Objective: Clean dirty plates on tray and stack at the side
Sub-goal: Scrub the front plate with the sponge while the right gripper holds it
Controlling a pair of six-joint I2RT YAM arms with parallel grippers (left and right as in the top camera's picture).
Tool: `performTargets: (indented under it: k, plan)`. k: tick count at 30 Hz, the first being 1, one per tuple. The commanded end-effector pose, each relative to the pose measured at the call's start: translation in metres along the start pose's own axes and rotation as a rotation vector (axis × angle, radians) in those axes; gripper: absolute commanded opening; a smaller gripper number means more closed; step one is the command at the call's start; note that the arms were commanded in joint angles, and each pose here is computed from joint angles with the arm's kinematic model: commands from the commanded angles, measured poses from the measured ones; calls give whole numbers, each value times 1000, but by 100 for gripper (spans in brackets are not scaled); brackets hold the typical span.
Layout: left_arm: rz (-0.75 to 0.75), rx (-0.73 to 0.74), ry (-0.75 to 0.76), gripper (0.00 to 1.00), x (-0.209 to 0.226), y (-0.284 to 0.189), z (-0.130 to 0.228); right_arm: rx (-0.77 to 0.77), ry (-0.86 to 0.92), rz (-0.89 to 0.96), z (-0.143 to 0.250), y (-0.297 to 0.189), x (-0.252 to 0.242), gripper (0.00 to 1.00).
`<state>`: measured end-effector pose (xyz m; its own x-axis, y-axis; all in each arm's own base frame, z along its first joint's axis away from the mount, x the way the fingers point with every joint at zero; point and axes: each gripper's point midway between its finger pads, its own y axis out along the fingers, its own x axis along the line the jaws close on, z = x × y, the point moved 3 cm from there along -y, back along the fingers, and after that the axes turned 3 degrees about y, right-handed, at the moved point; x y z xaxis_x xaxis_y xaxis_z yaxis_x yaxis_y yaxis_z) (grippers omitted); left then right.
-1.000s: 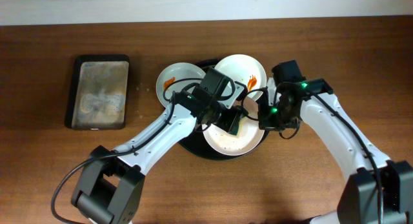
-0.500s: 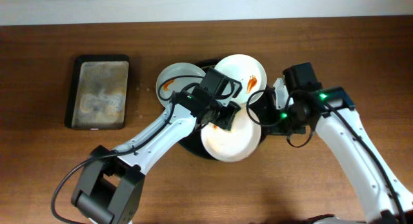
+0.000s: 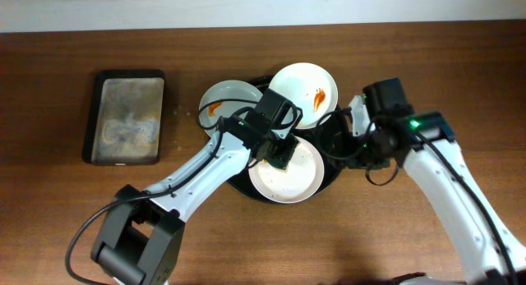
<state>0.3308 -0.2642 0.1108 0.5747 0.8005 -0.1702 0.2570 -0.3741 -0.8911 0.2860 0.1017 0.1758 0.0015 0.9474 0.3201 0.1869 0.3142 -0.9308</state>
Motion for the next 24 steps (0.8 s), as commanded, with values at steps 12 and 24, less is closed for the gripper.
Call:
performTargets:
  k: [12,24]
  plan:
    - [-45,123,-64,0,16,41,46,230,56,-325,-18,76,-18,43]
    - [-45,123,-64,0,16,41,46,293,96,-342,-15,122,-30,40]
